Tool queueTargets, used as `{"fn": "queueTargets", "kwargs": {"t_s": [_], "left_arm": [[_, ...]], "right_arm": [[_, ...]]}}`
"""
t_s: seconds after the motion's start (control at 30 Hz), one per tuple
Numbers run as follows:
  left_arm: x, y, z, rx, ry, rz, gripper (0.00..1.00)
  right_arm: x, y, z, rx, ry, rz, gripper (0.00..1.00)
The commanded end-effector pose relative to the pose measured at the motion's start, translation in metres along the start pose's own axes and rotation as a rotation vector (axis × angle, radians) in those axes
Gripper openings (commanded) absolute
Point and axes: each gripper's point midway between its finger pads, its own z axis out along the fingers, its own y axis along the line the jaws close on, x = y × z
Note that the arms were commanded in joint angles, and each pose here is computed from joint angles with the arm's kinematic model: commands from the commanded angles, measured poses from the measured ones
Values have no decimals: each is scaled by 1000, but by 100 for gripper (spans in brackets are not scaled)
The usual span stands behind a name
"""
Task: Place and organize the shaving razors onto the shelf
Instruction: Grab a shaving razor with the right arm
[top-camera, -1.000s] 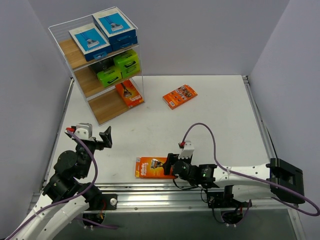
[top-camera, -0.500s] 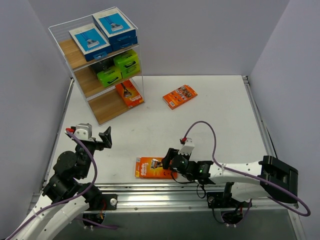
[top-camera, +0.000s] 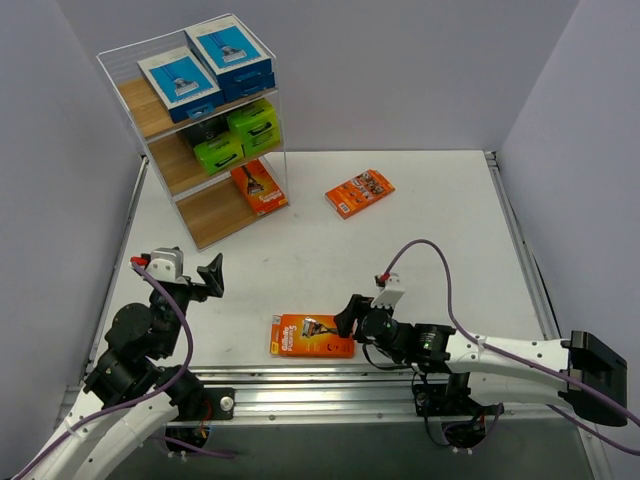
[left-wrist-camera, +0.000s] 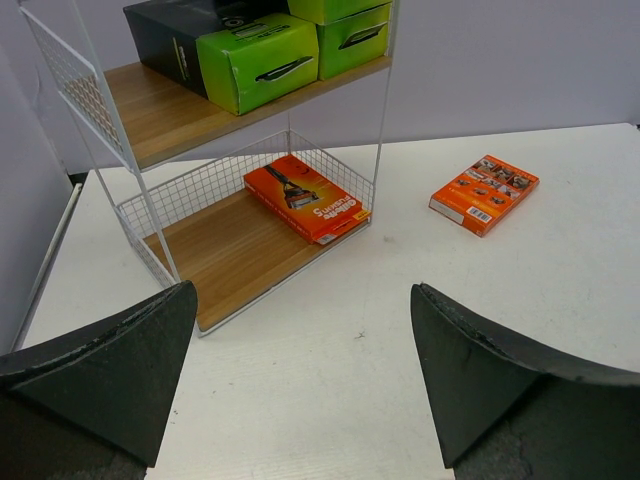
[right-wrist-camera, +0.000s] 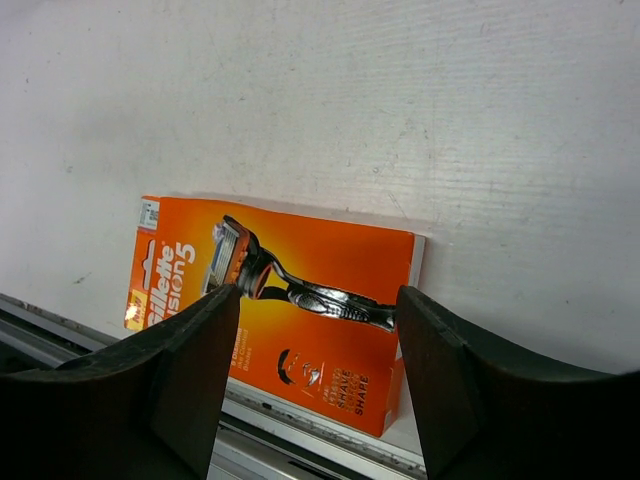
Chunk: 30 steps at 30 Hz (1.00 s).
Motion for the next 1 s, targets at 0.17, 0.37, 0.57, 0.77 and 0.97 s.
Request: {"fn": "queueTargets", "kwargs": {"t_s": [0.17,0.37,0.57,0.77,0.97], "left_arm": [[-15,1,-1,3,-41,-23,97],[-14,-2,0,17,-36,-19,97],[-14,-3,-1,20,-32,-16,97],[-14,-3,0,21,-32,-16,97],[-14,-5,-1,28,-31,-46,97]], "right_arm": [[29,-28,2,60,76,-20,56],[44,-28,7,41,116,-15,48],[50,-26,14,26,124,-19,29],[39,-21,25,32,95,-38,14],[33,-11,50,7,133,-86,13]]}}
